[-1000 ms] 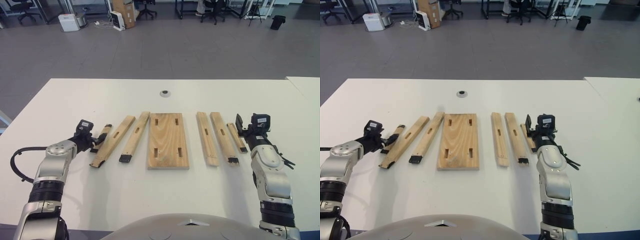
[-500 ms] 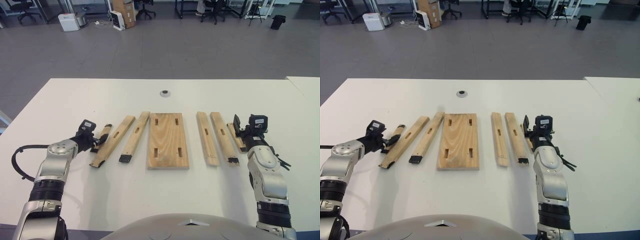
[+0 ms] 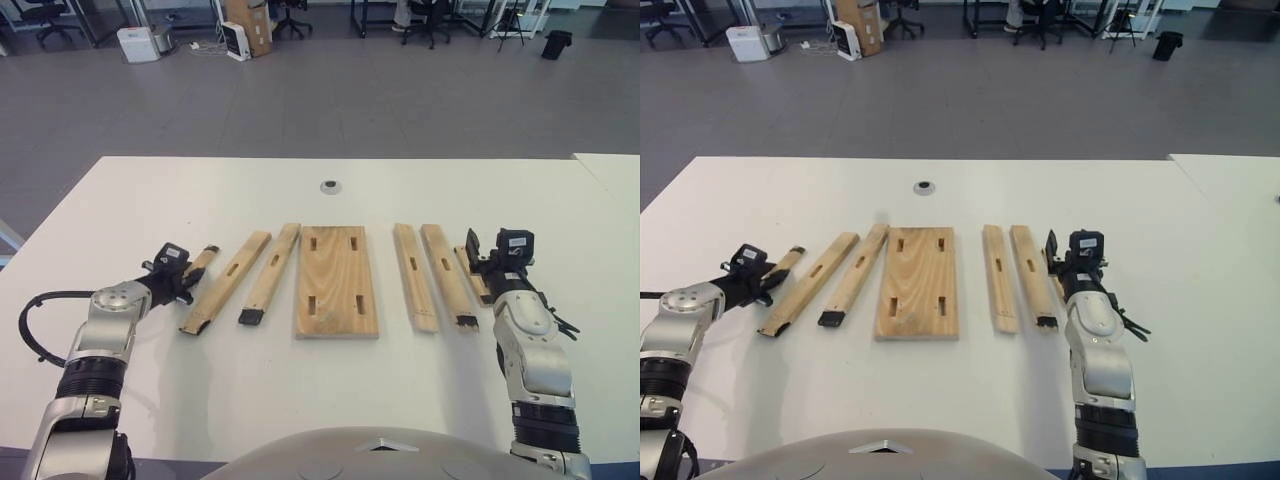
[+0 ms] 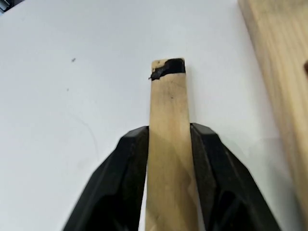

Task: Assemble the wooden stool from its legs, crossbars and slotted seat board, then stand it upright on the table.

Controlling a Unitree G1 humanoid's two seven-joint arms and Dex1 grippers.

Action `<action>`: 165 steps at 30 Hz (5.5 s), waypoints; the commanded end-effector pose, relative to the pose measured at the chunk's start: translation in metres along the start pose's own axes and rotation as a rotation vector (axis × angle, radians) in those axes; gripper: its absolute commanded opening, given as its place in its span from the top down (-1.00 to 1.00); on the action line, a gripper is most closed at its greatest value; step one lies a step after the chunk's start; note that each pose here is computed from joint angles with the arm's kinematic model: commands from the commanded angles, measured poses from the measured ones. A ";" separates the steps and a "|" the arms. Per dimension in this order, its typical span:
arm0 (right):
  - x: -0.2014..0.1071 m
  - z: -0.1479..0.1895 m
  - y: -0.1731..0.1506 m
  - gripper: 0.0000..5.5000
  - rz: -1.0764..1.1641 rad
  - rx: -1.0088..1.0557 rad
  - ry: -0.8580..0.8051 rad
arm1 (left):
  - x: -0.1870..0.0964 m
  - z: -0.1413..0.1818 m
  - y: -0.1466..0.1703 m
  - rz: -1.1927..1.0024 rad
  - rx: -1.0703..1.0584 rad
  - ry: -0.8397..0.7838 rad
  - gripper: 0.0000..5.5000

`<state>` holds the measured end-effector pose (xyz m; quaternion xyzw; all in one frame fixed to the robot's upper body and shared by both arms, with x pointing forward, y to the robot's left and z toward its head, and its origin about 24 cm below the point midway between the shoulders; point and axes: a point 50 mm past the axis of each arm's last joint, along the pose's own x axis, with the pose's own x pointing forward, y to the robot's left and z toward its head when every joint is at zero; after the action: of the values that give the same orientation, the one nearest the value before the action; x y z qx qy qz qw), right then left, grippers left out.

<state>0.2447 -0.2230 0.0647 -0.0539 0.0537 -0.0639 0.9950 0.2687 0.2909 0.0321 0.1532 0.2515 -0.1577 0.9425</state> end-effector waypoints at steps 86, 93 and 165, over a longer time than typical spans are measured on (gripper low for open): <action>0.010 0.009 0.060 0.85 0.079 0.265 0.049 | 0.010 0.098 -0.084 -0.016 -0.136 -0.577 0.25; -0.019 -0.029 0.056 0.85 0.213 0.086 0.063 | 0.008 0.094 -0.083 -0.006 -0.125 -0.570 0.25; -0.061 -0.076 0.073 0.85 0.408 0.169 0.398 | -0.009 0.048 -0.111 0.164 -0.243 -0.481 0.25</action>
<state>0.2215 -0.1527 0.0633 0.0437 0.0146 0.1226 0.9914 0.2431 0.1724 0.0538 0.0234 0.0192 -0.1012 0.9944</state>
